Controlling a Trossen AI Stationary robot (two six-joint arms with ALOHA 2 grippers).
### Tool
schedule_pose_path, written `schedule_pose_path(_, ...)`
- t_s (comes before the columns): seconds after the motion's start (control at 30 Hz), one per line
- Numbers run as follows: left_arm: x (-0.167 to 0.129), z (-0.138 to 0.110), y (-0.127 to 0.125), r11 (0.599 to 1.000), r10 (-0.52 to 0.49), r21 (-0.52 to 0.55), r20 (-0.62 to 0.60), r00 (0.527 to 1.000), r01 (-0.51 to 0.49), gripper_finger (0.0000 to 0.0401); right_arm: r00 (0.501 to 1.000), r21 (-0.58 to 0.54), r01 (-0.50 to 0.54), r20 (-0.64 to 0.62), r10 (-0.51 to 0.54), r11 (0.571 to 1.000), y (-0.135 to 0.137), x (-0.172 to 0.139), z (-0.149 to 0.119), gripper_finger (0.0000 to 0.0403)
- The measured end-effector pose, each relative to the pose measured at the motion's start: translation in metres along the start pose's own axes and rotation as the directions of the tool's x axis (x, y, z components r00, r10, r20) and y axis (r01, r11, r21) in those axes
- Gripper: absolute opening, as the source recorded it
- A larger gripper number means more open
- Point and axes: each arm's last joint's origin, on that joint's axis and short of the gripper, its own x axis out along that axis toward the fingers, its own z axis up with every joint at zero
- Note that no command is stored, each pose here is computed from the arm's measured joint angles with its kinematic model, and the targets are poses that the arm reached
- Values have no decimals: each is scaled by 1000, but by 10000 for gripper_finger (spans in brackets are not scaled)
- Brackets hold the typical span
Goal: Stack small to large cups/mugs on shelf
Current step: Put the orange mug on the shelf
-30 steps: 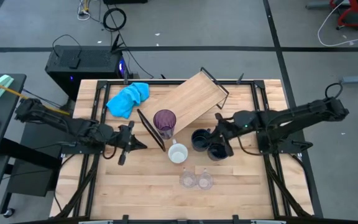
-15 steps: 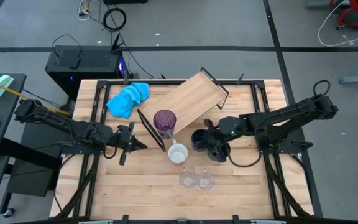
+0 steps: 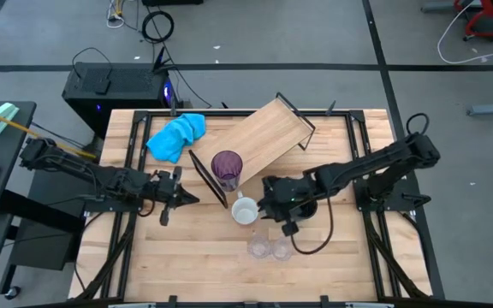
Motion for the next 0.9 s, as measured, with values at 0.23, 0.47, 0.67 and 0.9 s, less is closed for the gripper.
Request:
schedule_pose_path(0.23,0,-2,0,1000,3,9,-26,1000,-3,5,998,14,-14,-64,14,1000,-3,9,19,129)
schedule_pose_path(0.47,-1,-2,0,999,3,45,-25,1000,-2,15,984,15,-40,-173,42,999,-5,20,32,117)
schedule_pose_path(0.67,-10,1,2,999,2,48,-13,1000,-1,8,975,9,-51,-216,52,999,-5,34,34,128)
schedule_pose_path(0.9,-23,4,4,999,16,41,23,1000,-17,7,971,-22,-60,-231,54,998,-5,41,32,173)
